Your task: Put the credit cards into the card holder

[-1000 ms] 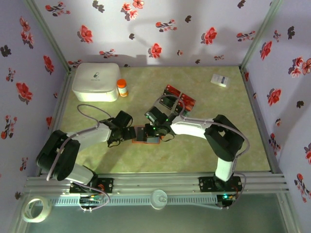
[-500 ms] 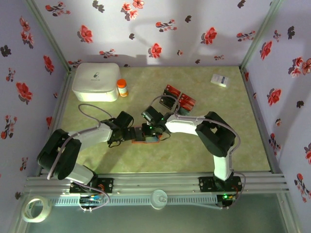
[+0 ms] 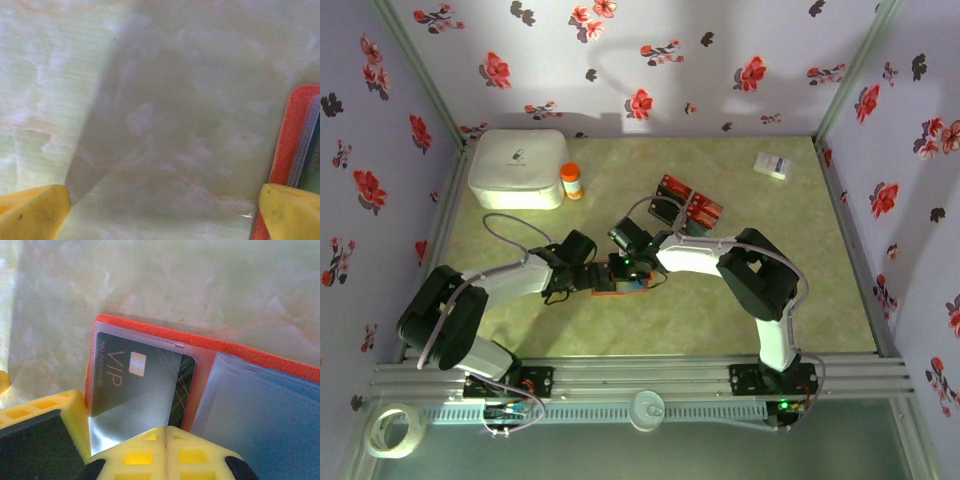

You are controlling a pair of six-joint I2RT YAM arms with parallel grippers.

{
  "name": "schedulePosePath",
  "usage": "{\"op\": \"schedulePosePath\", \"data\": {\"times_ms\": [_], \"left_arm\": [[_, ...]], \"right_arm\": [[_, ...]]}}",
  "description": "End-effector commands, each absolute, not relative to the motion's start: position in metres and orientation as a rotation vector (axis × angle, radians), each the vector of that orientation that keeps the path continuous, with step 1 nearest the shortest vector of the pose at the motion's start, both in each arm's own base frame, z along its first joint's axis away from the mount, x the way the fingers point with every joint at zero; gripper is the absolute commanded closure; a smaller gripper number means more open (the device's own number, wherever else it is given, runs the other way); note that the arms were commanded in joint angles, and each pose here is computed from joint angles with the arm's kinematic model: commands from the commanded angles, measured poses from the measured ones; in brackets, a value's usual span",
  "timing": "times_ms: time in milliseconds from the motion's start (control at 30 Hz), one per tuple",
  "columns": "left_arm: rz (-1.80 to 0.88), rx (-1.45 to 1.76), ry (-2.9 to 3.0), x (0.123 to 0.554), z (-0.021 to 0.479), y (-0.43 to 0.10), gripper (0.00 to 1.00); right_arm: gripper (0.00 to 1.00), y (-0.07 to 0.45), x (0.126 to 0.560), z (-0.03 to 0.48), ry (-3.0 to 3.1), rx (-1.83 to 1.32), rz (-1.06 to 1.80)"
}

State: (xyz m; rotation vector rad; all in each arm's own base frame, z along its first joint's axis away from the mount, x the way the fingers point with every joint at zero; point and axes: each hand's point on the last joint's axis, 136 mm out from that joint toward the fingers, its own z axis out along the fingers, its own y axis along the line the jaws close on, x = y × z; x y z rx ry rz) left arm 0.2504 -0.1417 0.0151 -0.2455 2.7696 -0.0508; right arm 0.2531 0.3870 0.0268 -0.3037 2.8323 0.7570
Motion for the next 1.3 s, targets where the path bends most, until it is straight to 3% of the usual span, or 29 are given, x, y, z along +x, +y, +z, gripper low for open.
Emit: {"op": "schedulePosePath", "data": {"times_ms": [0,333,1267], "left_arm": [[-0.074,-0.253,2.828,0.239,-0.004,-0.145,0.0],[-0.076,-0.25,2.825,0.239,-0.004,-0.145,0.0],[-0.073,-0.249,2.828,0.24,-0.005,-0.146,0.0]], "right_arm": [[1.0,0.387,0.251,0.048,2.803,-0.305,0.79],[1.0,0.362,0.256,0.061,2.772,-0.275,0.706],[1.0,0.385,0.245,0.018,2.857,-0.291,0.731]]}}
